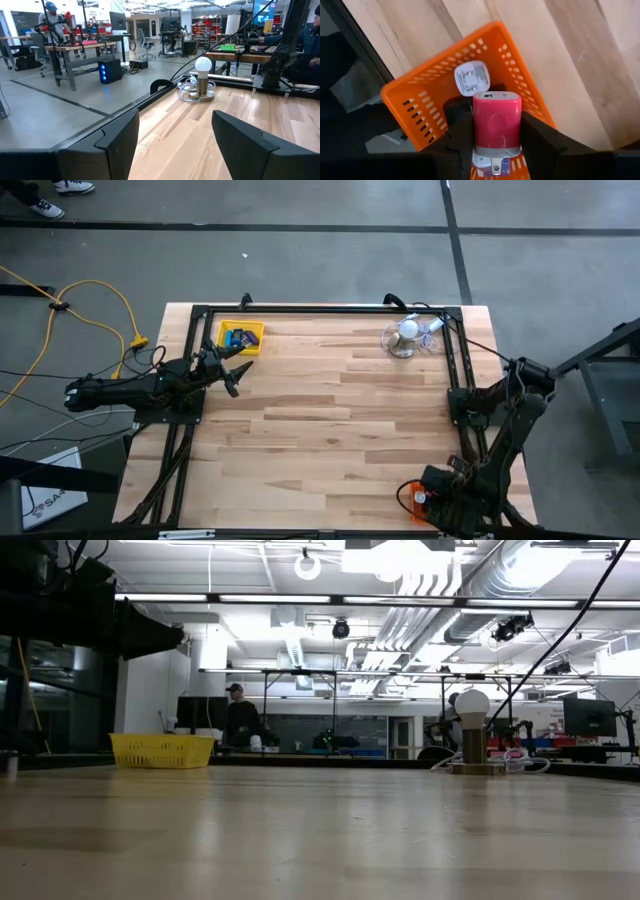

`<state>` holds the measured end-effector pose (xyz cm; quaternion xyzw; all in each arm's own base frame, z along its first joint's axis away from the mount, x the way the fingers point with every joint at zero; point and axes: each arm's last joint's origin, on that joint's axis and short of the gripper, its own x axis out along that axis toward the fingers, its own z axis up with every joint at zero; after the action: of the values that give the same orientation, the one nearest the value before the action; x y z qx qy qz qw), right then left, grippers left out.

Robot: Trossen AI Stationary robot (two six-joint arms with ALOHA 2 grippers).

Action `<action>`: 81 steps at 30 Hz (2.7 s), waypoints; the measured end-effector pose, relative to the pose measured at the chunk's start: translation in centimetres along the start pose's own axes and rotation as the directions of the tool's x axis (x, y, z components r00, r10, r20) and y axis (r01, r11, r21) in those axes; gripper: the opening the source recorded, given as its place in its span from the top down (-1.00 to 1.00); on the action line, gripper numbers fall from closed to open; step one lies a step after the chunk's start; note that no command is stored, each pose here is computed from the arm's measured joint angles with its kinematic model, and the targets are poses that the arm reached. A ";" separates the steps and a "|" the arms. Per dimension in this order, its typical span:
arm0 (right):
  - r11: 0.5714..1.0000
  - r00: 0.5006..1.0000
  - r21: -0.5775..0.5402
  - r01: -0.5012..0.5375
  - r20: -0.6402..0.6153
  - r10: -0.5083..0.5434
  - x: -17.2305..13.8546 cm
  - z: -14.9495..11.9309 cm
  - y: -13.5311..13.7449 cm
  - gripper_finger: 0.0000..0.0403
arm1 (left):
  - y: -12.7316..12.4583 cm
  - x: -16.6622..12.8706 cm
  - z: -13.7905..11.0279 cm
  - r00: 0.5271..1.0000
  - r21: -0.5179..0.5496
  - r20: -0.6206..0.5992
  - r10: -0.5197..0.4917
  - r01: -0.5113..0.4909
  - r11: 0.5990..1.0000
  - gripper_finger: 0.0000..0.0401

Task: Pick & Place Office items
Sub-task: Put the pink charger adapter into the orange bin, then return to Home Position

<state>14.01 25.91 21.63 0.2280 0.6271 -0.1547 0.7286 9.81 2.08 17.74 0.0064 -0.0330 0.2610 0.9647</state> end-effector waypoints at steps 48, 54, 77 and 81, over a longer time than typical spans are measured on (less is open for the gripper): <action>0.999 0.999 0.000 0.049 0.006 -0.049 1.7 -0.8 0.5 0.08 | 0.0 0.0 0.0 1.000 0.000 0.000 0.000 0.000 1.000 -0.21; 0.999 0.998 -0.006 0.053 -0.017 -0.053 1.7 -0.6 0.4 0.09 | 0.0 0.0 0.0 1.000 0.000 0.000 0.000 0.000 1.000 -0.21; 1.000 0.999 -0.012 -0.012 -0.042 0.012 -0.1 1.1 0.1 0.09 | 0.0 0.0 0.0 1.000 0.000 0.000 0.000 0.000 1.000 -0.21; 1.000 0.999 -0.012 -0.014 -0.042 0.013 -0.1 1.1 0.1 0.09 | 0.0 0.0 0.0 1.000 0.000 0.000 0.000 0.000 1.000 -0.21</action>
<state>14.99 25.39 21.83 0.2310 0.6417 -0.1411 0.7176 9.81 2.08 17.75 0.0064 -0.0332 0.2610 0.9647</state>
